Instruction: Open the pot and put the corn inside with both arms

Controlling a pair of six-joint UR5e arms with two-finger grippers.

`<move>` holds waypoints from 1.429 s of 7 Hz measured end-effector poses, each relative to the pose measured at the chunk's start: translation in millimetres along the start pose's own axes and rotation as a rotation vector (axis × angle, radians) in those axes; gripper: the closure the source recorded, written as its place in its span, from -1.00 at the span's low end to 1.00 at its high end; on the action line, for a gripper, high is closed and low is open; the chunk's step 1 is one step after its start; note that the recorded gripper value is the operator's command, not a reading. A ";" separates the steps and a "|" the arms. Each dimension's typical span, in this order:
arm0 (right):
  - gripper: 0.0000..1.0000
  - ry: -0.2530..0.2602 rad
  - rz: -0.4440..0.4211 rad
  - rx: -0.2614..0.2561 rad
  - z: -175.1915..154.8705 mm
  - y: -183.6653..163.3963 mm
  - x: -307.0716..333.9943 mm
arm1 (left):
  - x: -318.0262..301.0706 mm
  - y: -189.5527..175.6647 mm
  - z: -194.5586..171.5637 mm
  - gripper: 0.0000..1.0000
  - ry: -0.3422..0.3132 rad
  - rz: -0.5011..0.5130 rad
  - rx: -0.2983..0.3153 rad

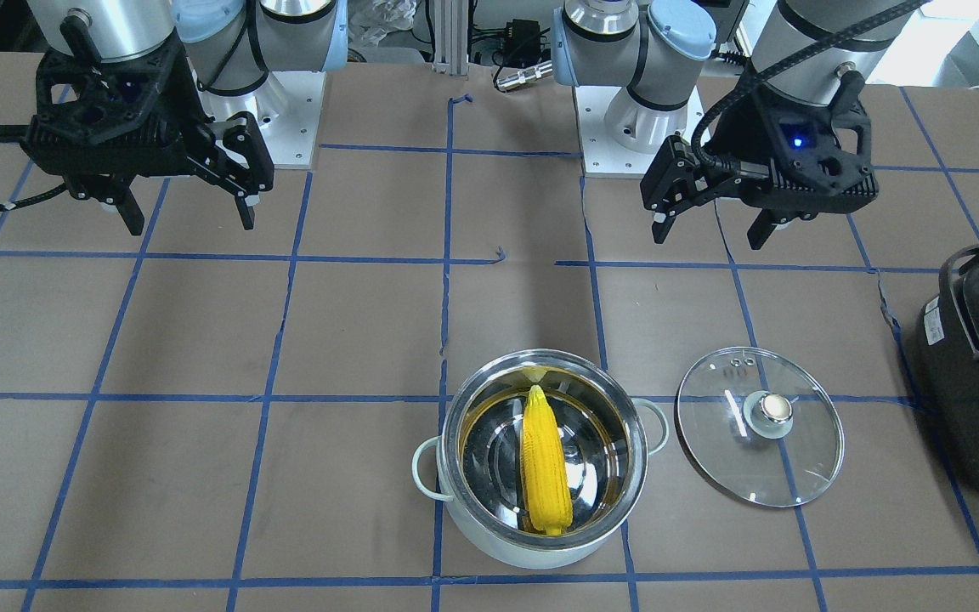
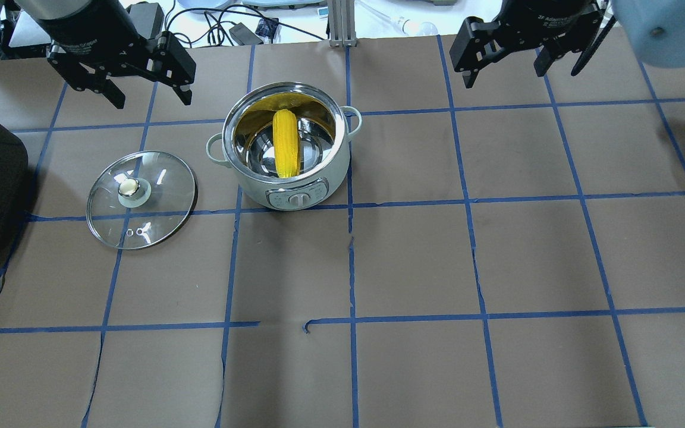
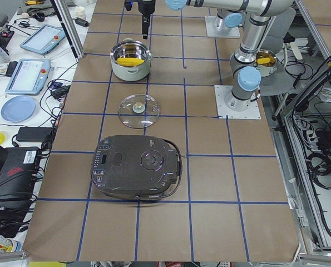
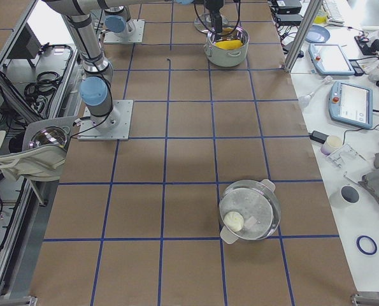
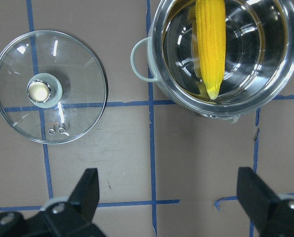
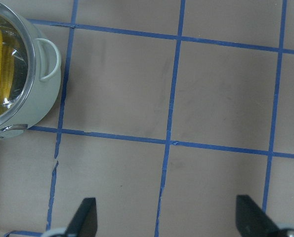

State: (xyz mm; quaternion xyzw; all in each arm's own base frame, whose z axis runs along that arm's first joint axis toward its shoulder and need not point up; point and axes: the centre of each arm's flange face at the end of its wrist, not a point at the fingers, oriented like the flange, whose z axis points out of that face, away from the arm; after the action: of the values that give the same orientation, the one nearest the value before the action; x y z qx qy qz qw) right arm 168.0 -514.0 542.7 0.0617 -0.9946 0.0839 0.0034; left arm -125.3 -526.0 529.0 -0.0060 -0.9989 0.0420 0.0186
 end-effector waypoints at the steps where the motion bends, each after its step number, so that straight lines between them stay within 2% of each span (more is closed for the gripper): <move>1: -1.00 -0.008 0.001 0.001 0.8 -0.2 -0.7 | -1.2 -0.5 0.1 -1.00 0.002 -0.003 0.001; 10: -1.00 -0.012 0.003 -0.006 3.6 1.4 -1.1 | -3.3 -1.2 -0.5 -1.00 -0.001 -0.008 0.002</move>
State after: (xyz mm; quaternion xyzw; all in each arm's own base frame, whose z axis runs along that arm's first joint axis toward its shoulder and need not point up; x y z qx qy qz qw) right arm 169.0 -513.1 538.9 0.0607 -0.9949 0.0804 -0.0025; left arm -122.0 -527.3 529.4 -0.0020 -0.9989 0.0430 0.0181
